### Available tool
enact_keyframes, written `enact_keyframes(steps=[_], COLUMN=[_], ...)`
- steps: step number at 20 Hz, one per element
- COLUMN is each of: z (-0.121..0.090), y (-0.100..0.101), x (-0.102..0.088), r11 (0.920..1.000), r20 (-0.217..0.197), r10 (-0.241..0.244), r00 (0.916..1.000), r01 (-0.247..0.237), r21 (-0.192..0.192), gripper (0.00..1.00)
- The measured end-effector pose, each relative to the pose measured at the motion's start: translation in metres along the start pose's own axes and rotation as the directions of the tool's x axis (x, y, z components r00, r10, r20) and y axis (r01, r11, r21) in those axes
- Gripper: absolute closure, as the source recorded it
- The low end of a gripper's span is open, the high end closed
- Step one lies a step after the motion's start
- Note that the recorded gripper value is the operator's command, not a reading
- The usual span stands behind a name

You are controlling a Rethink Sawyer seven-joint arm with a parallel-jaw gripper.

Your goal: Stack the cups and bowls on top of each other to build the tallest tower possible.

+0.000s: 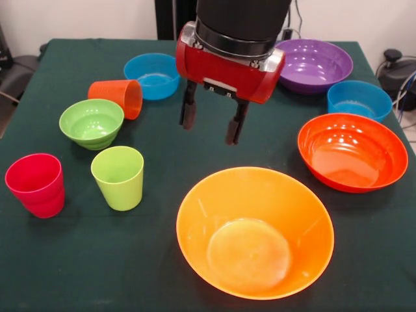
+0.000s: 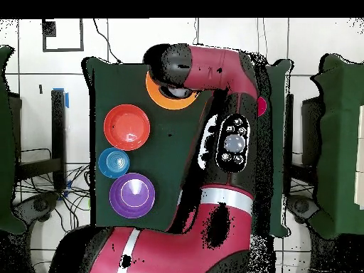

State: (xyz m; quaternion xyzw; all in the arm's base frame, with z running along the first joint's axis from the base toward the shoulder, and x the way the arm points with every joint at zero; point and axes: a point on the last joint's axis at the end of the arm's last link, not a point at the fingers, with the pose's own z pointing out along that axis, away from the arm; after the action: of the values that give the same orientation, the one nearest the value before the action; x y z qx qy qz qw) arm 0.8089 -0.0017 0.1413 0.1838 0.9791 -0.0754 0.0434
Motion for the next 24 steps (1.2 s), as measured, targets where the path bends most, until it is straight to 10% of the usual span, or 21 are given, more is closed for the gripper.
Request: enact_keyframes(steps=[13,24], z=[-0.015,-0.01], y=[-0.039,-0.018], x=[-0.027,-0.01], r11=[0.9967,0.9946], r20=[0.007,-0.015], r10=[-0.053,-0.084], r00=[0.9986,0.9964], r01=[0.053,0.083], r21=[-0.061,-0.063], gripper=[0.0,0.0])
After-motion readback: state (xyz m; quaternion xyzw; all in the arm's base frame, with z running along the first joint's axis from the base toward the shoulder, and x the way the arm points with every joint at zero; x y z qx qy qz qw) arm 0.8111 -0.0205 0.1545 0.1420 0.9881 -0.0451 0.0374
